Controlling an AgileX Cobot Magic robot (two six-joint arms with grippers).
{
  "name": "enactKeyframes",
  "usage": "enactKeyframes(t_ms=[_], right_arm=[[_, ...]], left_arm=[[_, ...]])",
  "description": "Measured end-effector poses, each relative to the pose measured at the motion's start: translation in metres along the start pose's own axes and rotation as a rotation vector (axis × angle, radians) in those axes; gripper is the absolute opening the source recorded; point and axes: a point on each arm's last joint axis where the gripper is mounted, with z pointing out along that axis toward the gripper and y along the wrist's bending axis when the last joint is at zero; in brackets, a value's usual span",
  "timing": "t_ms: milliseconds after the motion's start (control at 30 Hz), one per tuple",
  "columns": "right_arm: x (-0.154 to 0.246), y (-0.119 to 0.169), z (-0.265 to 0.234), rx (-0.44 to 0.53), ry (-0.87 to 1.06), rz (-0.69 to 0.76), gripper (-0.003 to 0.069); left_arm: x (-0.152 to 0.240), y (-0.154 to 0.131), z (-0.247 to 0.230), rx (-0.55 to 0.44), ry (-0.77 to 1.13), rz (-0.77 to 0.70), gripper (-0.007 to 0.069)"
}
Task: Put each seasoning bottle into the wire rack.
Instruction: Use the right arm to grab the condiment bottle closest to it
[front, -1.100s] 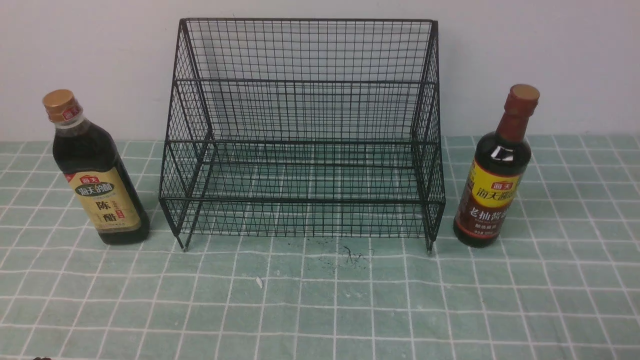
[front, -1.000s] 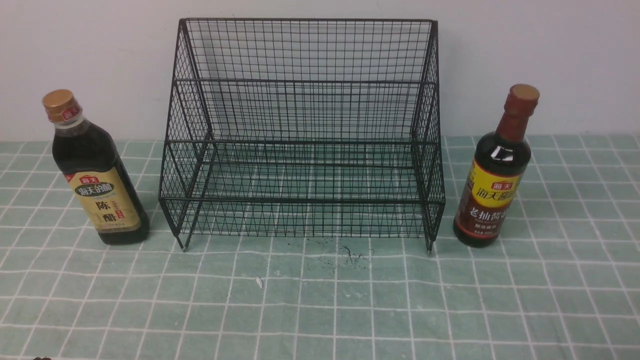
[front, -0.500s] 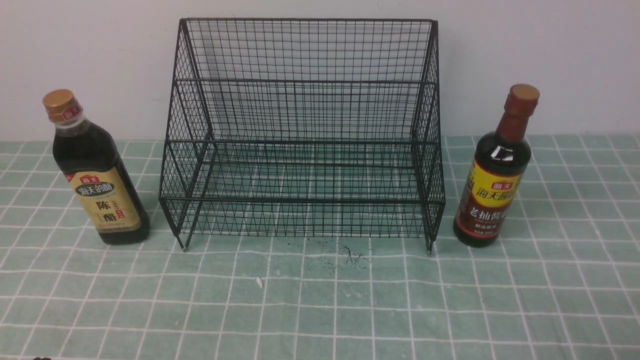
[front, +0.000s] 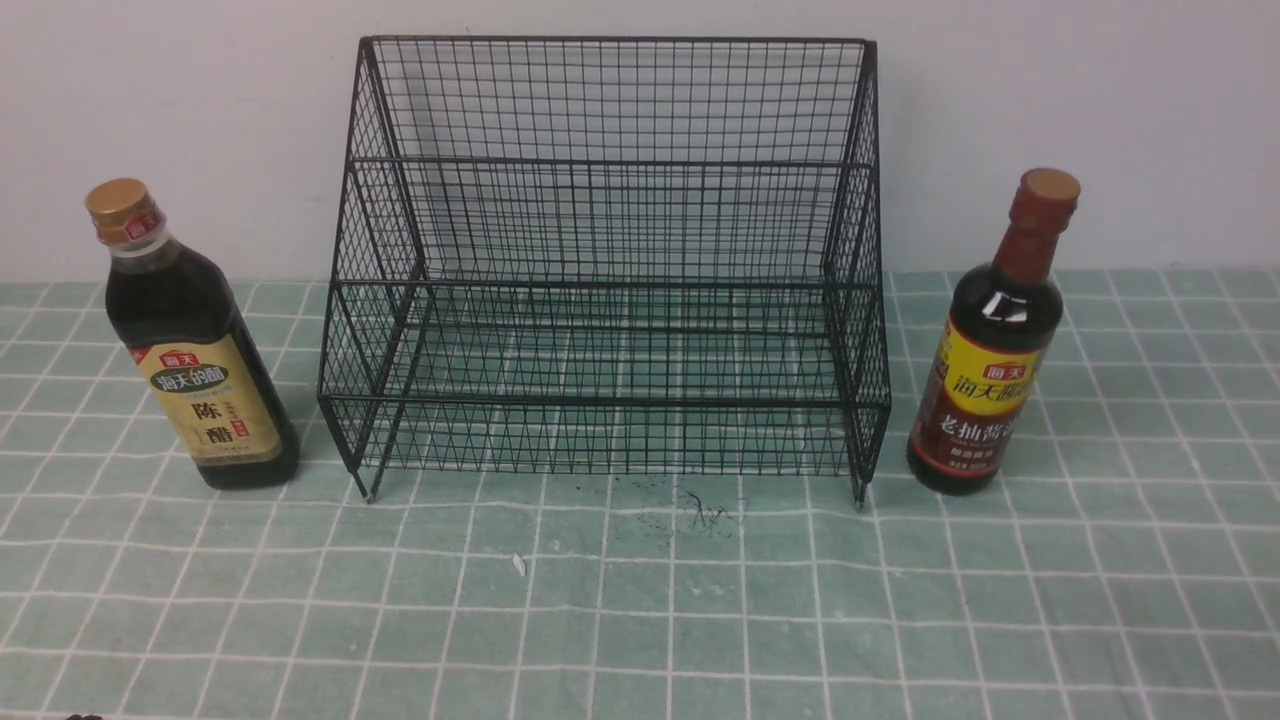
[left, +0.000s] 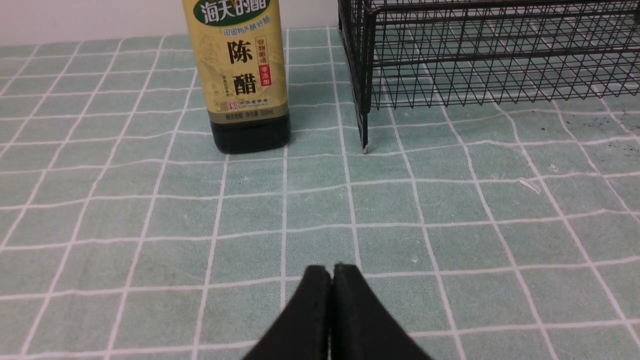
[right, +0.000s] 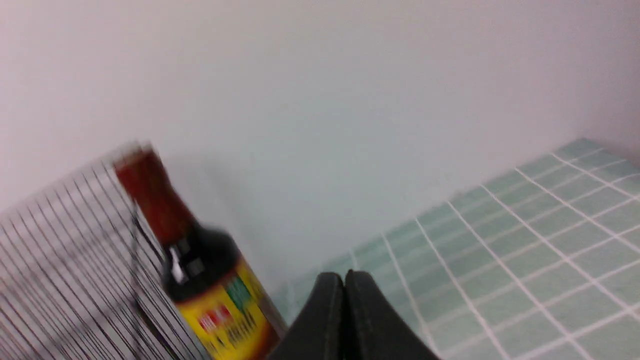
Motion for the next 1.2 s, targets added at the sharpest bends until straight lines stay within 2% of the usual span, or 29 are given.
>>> enactKeyframes(t_ms=[100,400,500,600,633,900,1000,1200], right_arm=[[-0.008,-0.001,0.0,-0.001,-0.083,0.171,-0.0018],[-0.017,0.0,-0.001,0.001,-0.154,0.242,-0.0018],[-0.036,0.022,-0.004,-0.075,-0.102,0.152,-0.0018],[-0.067,0.053,0.001,-0.133,-0.003,-0.033,-0.0018],[-0.078,0.064,0.008,-0.138,0.061,-0.124,-0.0018],[-0.115,0.109,0.086,-0.183,0.469,-0.454,0.0005],[-0.119,0.116,0.113,-0.208,0.545,-0.499,0.0048],[-0.119,0.133,0.188,-0.312,0.642,-0.534,0.0314]], left_arm=[[0.0,0.0,0.0,0.0,0.0,0.0,-0.0013],[0.0,0.0,0.0,0.0,0.0,0.0,-0.0013],[0.0,0.0,0.0,0.0,0.0,0.0,-0.0013],[0.0,0.0,0.0,0.0,0.0,0.0,-0.0013],[0.0,0.0,0.0,0.0,0.0,0.0,-0.0013],[0.0,0.0,0.0,0.0,0.0,0.0,-0.0013],[0.0,0.0,0.0,0.0,0.0,0.0,-0.0013],[0.0,0.0,0.0,0.0,0.0,0.0,-0.0013]])
